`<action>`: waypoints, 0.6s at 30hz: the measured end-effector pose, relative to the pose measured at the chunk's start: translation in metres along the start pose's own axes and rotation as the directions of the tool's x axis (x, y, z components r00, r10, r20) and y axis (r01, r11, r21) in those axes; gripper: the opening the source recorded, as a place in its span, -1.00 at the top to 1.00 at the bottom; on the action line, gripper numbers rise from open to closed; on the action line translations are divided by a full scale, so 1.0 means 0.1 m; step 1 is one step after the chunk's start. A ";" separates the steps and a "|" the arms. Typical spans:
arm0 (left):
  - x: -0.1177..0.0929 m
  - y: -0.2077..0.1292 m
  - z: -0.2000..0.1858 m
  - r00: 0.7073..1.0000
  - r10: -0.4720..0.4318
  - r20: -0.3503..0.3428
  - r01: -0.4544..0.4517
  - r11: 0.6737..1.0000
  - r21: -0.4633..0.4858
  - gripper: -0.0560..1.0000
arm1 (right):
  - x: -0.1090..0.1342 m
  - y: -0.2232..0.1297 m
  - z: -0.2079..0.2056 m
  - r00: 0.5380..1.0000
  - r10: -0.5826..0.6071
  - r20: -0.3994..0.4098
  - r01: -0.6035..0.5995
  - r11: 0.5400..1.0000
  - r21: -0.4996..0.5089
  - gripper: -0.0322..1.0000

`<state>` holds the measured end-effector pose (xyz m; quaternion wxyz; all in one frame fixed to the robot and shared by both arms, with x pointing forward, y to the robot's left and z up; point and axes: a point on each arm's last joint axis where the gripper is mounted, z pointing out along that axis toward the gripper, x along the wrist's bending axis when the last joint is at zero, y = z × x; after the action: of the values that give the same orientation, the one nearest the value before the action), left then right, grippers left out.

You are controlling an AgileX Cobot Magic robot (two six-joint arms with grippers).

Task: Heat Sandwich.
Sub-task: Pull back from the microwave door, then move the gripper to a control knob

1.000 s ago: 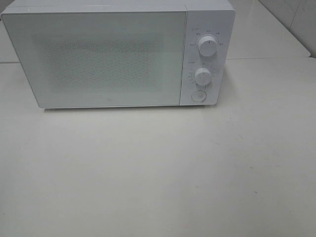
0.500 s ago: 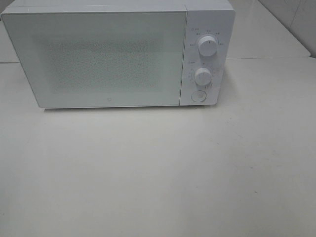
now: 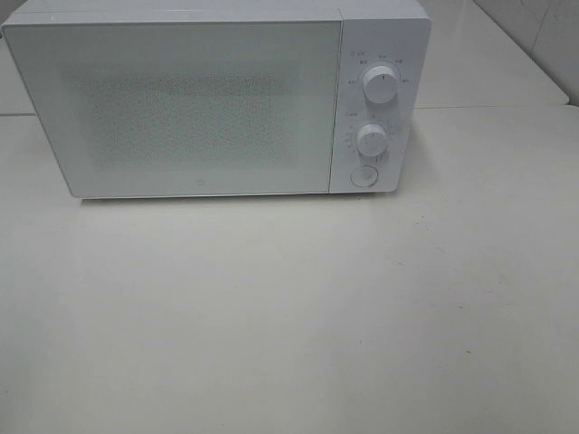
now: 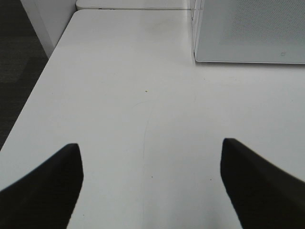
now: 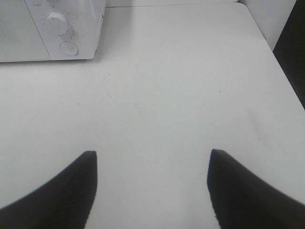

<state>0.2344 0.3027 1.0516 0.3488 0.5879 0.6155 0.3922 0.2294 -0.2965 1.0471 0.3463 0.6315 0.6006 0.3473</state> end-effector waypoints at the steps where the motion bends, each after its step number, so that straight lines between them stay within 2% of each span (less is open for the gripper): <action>1: 0.00 0.00 0.00 1.000 0.005 0.000 -0.005 1.000 0.000 -0.49 | 0.00 0.00 0.00 1.000 0.000 0.000 0.000 1.000 0.000 -0.32; 18: 0.00 0.00 0.00 1.000 0.013 -0.001 -0.013 1.000 0.000 -0.49 | 0.00 0.00 0.00 1.000 0.000 0.000 0.000 1.000 0.000 -0.32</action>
<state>0.2344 0.3028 1.0516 0.3459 0.5919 0.6116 0.3948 0.2294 -0.2965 1.0471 0.3463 0.6315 0.6006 0.3473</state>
